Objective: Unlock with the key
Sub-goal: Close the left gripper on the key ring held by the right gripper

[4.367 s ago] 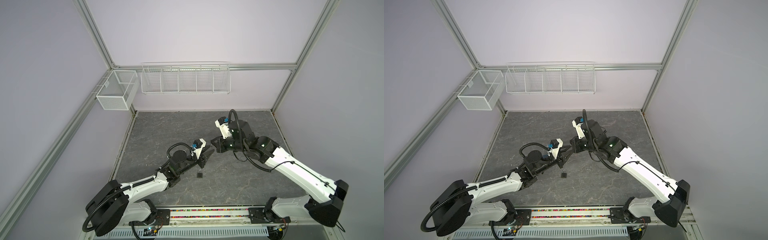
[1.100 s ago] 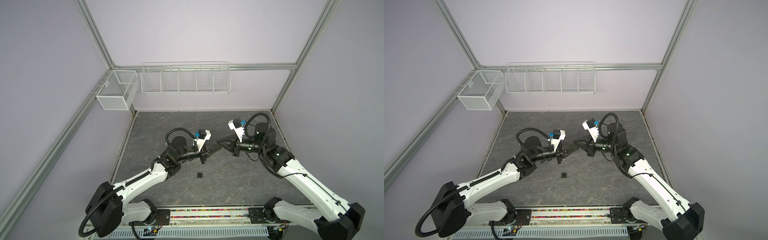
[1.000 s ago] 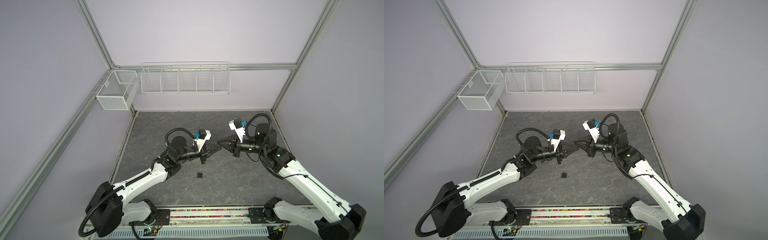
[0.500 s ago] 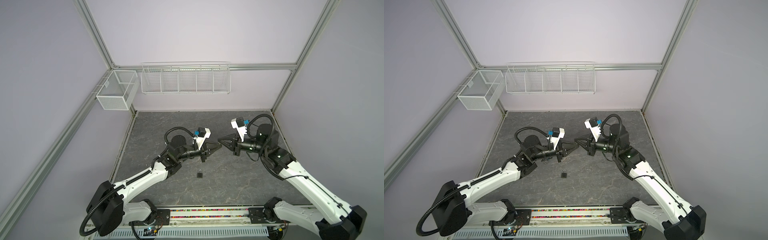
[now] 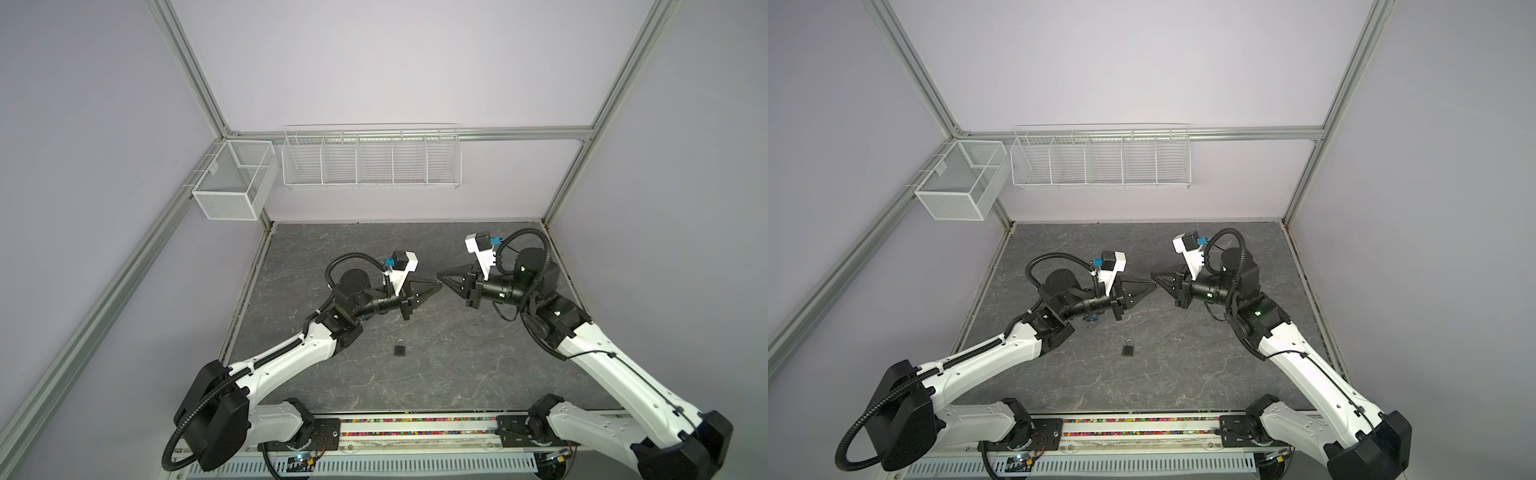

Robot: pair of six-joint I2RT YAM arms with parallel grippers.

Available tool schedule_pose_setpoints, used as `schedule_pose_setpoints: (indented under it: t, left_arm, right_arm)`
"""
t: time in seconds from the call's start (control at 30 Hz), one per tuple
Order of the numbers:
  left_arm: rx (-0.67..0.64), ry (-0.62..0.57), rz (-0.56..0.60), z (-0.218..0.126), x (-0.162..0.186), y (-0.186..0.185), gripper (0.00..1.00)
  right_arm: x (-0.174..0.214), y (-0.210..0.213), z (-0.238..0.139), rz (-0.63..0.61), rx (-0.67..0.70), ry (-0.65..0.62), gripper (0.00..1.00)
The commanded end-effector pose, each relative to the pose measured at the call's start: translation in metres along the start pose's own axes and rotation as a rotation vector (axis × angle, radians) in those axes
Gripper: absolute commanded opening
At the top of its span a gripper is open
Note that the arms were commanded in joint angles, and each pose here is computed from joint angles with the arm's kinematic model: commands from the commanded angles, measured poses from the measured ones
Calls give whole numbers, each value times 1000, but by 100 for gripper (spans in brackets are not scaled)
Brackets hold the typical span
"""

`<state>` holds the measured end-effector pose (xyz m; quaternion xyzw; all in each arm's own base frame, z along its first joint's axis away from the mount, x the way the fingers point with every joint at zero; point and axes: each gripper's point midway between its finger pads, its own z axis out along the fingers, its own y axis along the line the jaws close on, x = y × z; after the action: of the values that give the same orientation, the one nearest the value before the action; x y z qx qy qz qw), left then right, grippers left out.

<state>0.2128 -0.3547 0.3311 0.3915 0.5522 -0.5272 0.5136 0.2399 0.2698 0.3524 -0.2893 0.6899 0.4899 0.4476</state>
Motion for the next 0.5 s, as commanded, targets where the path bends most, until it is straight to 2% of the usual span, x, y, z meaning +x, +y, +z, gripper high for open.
schedule_pose_setpoints:
  t: [0.0, 0.07, 0.13, 0.33, 0.37, 0.47]
  left_arm:
    - [19, -33, 23, 4, -14, 0, 5]
    - [21, -32, 19, 6, -15, 0, 5]
    - [21, -36, 21, 6, -16, 0, 0]
    - [22, -31, 14, 5, -17, 2, 0]
    - [25, -29, 14, 5, -18, 2, 0]
    - [33, -13, 19, 4, -17, 1, 0]
  right_arm:
    - [0, -5, 1, 8, 8, -15, 7]
    - [1, -4, 1, 8, 2, -13, 7]
    - [0, -4, 1, 5, 3, -13, 7]
    - [-1, -6, -1, 1, 10, -4, 7]
    - [-1, -6, -2, 2, 11, -2, 8]
    - [-1, -3, -5, -1, -12, 13, 24]
